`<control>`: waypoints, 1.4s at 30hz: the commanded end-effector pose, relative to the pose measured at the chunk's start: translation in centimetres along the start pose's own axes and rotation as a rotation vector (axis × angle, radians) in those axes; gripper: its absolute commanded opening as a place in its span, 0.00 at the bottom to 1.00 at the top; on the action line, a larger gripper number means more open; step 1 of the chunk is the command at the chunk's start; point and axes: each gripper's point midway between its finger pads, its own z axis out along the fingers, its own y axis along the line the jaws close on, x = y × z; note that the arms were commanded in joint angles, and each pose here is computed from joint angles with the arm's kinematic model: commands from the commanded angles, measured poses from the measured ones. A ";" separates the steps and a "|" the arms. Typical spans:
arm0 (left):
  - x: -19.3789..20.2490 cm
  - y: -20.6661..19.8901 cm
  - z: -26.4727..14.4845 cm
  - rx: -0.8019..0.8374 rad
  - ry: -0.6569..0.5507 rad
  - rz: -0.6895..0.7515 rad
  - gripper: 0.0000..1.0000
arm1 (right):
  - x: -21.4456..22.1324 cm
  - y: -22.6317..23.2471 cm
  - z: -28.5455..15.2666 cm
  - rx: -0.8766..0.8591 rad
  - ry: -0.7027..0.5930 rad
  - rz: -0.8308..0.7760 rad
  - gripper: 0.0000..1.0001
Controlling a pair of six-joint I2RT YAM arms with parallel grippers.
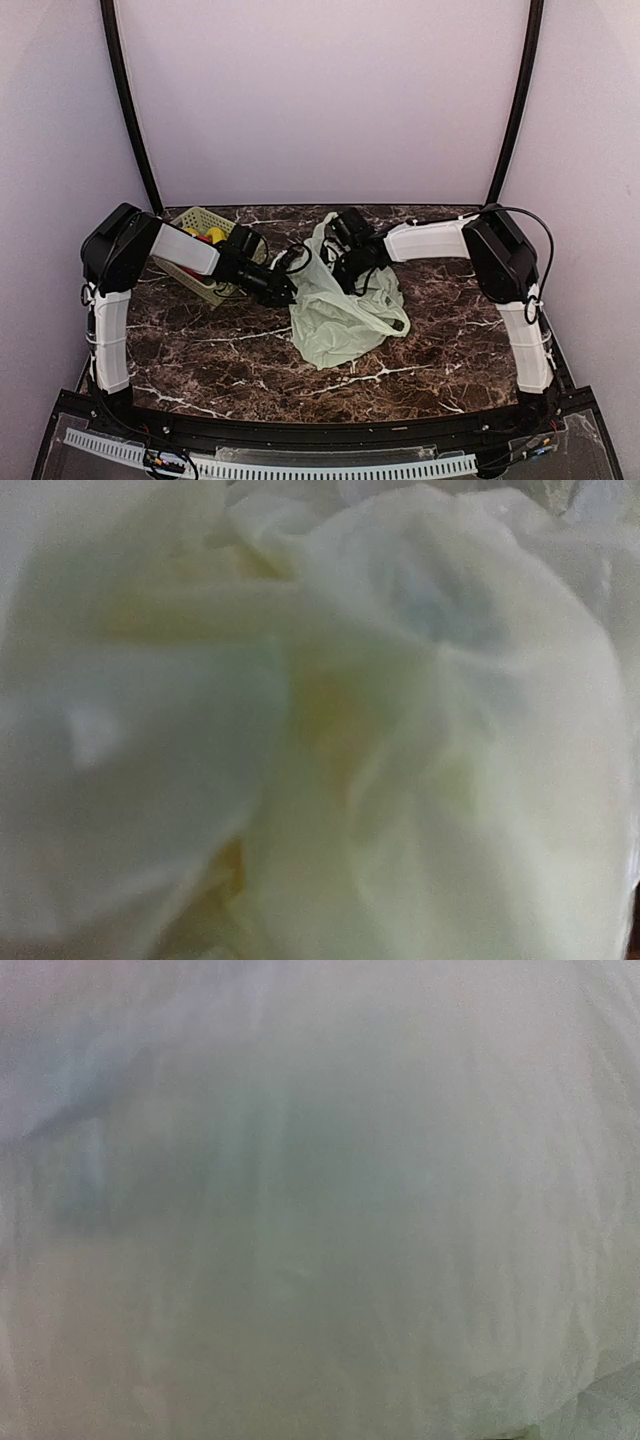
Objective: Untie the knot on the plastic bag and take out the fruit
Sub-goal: Pick up the fake fruit from the takeout bag.
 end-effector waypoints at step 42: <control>-2.5 3.8 -6.6 -0.377 -0.295 -0.069 0.01 | 4.4 -5.9 -16.7 0.133 -0.301 0.037 0.19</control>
